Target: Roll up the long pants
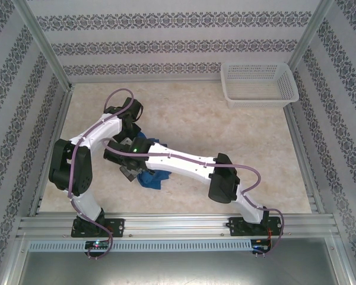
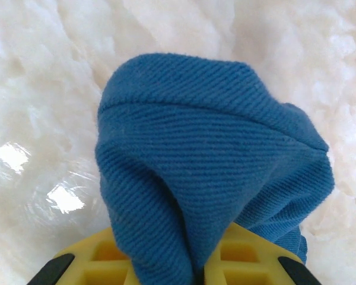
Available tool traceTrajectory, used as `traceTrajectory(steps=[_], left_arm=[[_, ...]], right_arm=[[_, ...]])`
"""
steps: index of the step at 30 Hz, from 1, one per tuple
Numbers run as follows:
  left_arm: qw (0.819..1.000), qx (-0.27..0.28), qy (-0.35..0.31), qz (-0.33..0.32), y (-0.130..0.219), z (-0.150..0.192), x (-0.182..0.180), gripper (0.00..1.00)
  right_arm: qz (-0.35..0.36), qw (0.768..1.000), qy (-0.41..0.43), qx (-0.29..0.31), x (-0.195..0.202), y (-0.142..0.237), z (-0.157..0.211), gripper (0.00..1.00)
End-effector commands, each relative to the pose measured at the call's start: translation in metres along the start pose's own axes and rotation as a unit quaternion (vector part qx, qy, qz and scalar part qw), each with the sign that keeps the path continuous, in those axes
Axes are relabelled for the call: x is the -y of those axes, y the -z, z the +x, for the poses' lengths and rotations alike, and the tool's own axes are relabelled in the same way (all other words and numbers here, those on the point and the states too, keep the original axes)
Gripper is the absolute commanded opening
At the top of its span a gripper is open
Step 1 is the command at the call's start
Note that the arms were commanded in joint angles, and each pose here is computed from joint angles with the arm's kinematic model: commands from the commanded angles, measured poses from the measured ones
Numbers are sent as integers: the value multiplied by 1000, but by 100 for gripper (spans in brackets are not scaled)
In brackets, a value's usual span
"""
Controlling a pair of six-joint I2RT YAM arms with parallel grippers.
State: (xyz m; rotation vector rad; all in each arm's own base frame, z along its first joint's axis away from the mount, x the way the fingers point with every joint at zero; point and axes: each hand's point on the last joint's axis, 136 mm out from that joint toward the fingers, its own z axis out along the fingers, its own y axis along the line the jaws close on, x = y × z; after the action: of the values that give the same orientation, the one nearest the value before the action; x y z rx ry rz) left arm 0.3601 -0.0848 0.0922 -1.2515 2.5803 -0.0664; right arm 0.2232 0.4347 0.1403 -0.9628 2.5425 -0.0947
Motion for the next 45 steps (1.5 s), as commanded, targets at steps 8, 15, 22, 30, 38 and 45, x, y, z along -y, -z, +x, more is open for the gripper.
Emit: traceTrajectory(steps=[8, 15, 22, 30, 38, 45], left_arm=[[998, -35, 5, 47, -2, 21, 13, 0], [995, -33, 31, 87, 8, 13, 24, 0], [989, 0, 58, 140, 31, -27, 51, 64], [979, 42, 89, 178, 68, -90, 66, 100], [976, 51, 114, 179, 75, -109, 39, 100], [978, 30, 114, 172, 61, -101, 30, 100]], right_arm=[[84, 992, 59, -76, 32, -100, 30, 51], [13, 994, 10, -107, 59, -124, 57, 0], [-163, 969, -153, -104, 40, -120, 80, 0], [-311, 905, -277, -89, 32, -110, 71, 0], [-453, 768, -451, -30, 54, -127, 31, 0], [-531, 662, -522, 79, 81, -131, -18, 0]])
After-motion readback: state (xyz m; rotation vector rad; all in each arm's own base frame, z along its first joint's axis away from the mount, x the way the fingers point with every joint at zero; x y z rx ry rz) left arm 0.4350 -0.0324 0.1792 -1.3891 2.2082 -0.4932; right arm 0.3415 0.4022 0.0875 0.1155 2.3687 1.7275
